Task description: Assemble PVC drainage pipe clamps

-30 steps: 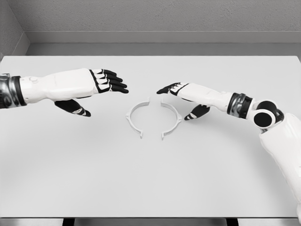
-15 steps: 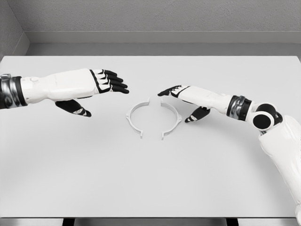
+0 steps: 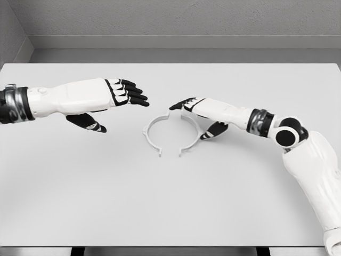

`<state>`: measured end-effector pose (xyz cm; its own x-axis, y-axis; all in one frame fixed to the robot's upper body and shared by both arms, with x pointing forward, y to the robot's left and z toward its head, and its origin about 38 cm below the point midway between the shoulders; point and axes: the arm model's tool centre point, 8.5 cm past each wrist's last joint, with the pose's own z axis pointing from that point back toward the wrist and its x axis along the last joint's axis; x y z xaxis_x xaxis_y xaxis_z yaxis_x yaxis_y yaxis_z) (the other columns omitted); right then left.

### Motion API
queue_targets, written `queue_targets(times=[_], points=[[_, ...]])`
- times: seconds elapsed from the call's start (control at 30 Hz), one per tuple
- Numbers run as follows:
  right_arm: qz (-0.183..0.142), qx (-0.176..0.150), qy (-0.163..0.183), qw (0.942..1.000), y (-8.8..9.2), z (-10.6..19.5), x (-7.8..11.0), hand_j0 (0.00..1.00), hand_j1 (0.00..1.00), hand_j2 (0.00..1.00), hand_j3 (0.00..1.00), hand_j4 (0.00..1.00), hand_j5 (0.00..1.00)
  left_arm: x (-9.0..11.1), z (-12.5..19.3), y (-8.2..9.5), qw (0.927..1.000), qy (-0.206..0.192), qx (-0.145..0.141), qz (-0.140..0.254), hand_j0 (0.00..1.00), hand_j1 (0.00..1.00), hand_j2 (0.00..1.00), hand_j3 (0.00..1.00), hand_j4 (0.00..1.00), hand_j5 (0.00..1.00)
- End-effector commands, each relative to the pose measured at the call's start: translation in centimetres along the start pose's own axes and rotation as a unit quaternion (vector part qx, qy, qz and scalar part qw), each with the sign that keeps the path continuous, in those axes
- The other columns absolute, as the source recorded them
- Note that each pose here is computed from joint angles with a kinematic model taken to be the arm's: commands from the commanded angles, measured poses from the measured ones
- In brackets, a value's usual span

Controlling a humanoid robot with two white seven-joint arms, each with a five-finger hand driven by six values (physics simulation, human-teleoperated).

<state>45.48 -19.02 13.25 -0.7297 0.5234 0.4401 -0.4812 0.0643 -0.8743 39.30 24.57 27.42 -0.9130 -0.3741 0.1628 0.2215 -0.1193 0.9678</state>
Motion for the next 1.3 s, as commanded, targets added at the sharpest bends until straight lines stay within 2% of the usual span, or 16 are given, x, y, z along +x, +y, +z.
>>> queue_targets(times=[0.0, 0.13, 0.2, 0.27, 0.4, 0.87, 1.27], points=[[-0.002, -0.002, -0.002, 1.0000, 0.0, -0.3, 0.2, 1.00, 1.00, 1.00, 1.00, 1.00, 1.00, 0.0, -0.1, 0.0, 1.0000, -0.001, 0.002, 0.003, 1.00, 1.00, 1.00, 1.00, 1.00, 1.00], [-0.003, -0.004, -0.007, 1.0000, 0.0, -0.7, 0.5, 1.00, 1.00, 1.00, 1.00, 1.00, 1.00, 0.0, -0.1, 0.0, 1.0000, -0.001, 0.003, 0.003, 1.00, 1.00, 1.00, 1.00, 1.00, 1.00], [0.001, -0.001, 0.006, 1.0000, -0.1, 0.4, -0.3, 1.00, 1.00, 1.00, 1.00, 1.00, 1.00, 0.1, -0.5, 0.0, 0.9999, -0.005, 0.007, 0.005, 1.00, 1.00, 1.00, 1.00, 1.00, 1.00], [0.003, -0.015, 0.019, 0.9997, -1.1, 1.7, -1.0, 1.00, 1.00, 1.00, 1.00, 1.00, 1.00, 0.1, -0.6, -0.1, 1.0000, -0.005, 0.004, 0.006, 1.00, 1.00, 1.00, 1.00, 1.00, 1.00], [0.009, -0.011, 0.037, 0.9992, -1.5, 3.3, -2.0, 1.00, 1.00, 1.00, 1.00, 1.00, 1.00, 0.0, -0.5, -0.1, 1.0000, -0.004, 0.005, 0.006, 1.00, 1.00, 1.00, 1.00, 1.00, 1.00], [-0.020, -0.008, 0.035, 0.9991, -1.1, 0.2, -2.6, 1.00, 1.00, 1.00, 1.00, 1.00, 1.00, -0.2, -1.2, -0.4, 1.0000, -0.004, 0.004, 0.005, 1.00, 1.00, 1.00, 1.00, 1.00, 1.00], [-0.018, 0.000, 0.028, 0.9994, -0.6, -0.8, -2.0, 1.00, 1.00, 1.00, 1.00, 1.00, 1.00, -0.1, -1.4, -0.6, 1.0000, -0.006, 0.001, 0.008, 1.00, 1.00, 1.00, 1.00, 1.00, 1.00]])
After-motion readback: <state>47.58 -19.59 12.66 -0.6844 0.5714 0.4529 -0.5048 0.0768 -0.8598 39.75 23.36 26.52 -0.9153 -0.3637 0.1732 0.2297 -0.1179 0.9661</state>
